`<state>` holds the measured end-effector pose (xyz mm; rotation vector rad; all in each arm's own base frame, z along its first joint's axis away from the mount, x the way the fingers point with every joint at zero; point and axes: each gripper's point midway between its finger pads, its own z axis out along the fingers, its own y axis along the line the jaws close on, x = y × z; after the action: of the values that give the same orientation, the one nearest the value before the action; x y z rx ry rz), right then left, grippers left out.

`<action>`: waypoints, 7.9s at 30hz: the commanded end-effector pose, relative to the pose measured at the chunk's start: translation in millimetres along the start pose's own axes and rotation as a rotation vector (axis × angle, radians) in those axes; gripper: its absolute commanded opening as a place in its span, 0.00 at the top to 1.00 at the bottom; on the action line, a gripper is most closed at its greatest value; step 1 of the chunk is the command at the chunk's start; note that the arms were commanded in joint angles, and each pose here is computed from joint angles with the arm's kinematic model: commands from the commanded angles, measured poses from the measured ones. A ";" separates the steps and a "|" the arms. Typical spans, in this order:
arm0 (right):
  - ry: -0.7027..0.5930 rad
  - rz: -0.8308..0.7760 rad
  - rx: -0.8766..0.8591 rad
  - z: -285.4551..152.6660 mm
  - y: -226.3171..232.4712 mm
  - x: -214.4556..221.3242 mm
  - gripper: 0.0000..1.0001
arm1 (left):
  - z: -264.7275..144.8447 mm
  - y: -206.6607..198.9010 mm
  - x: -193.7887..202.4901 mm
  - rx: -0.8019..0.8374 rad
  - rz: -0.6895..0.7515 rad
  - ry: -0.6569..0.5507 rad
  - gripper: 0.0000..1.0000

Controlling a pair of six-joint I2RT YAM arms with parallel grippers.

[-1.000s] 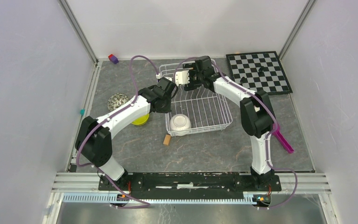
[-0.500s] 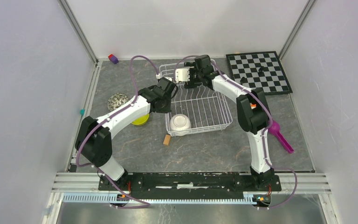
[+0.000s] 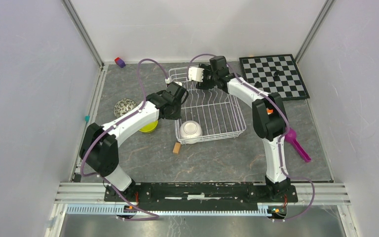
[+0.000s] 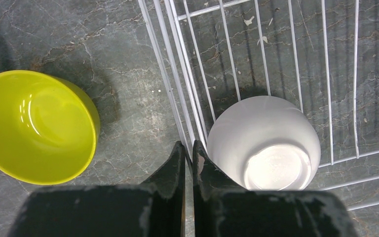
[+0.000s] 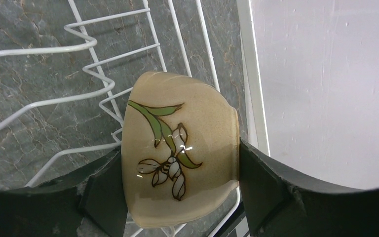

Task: Unload the bowls from the dish rack

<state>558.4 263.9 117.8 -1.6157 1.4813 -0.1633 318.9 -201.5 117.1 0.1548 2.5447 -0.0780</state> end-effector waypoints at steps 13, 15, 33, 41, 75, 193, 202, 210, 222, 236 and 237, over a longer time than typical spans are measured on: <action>-0.119 0.099 0.551 -142.5 -122.1 -56.6 0.89 | -14.1 -10.5 0.8 0.062 0.098 -0.012 0.96; -0.138 0.131 0.576 -155.7 -125.6 -60.9 0.93 | -14.5 -9.4 0.0 0.057 0.095 -0.016 0.95; -0.054 0.861 0.923 -307.2 -60.0 11.7 1.00 | -19.0 -1.6 -4.7 0.016 0.049 -0.041 0.94; -0.053 1.015 0.903 -327.8 -10.9 42.4 1.00 | -20.0 13.2 -8.1 -0.070 0.004 -0.054 0.96; 0.312 1.514 0.890 -287.7 87.0 156.1 0.32 | -37.0 48.4 -23.1 -0.253 -0.096 -0.151 0.96; 0.044 1.043 -0.139 -145.1 211.4 -91.4 0.20 | -30.2 -7.1 -12.0 0.072 -0.096 -0.054 0.71; 0.194 1.040 0.000 -141.3 205.0 -46.7 0.42 | -35.7 -2.4 -17.8 0.056 -0.097 -0.084 0.71; 0.170 1.050 -0.026 -145.3 216.1 -41.5 0.43 | -53.4 -12.8 -28.6 0.147 -0.022 -0.124 0.71; 0.147 1.098 0.008 -161.3 226.2 -13.4 0.46 | -86.8 -46.9 -26.8 0.416 0.028 -0.177 0.56; 0.126 1.161 -0.023 -160.3 237.1 5.3 0.54 | -89.2 -73.6 -7.9 0.563 0.018 -0.060 0.30; 0.122 1.165 -0.025 -159.3 236.3 5.2 0.54 | -88.7 -74.7 -7.6 0.567 0.017 -0.054 0.29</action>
<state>308.4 228.0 86.4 -0.5270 2.1335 0.4563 267.8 -254.3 189.5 0.3428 2.4215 -0.6965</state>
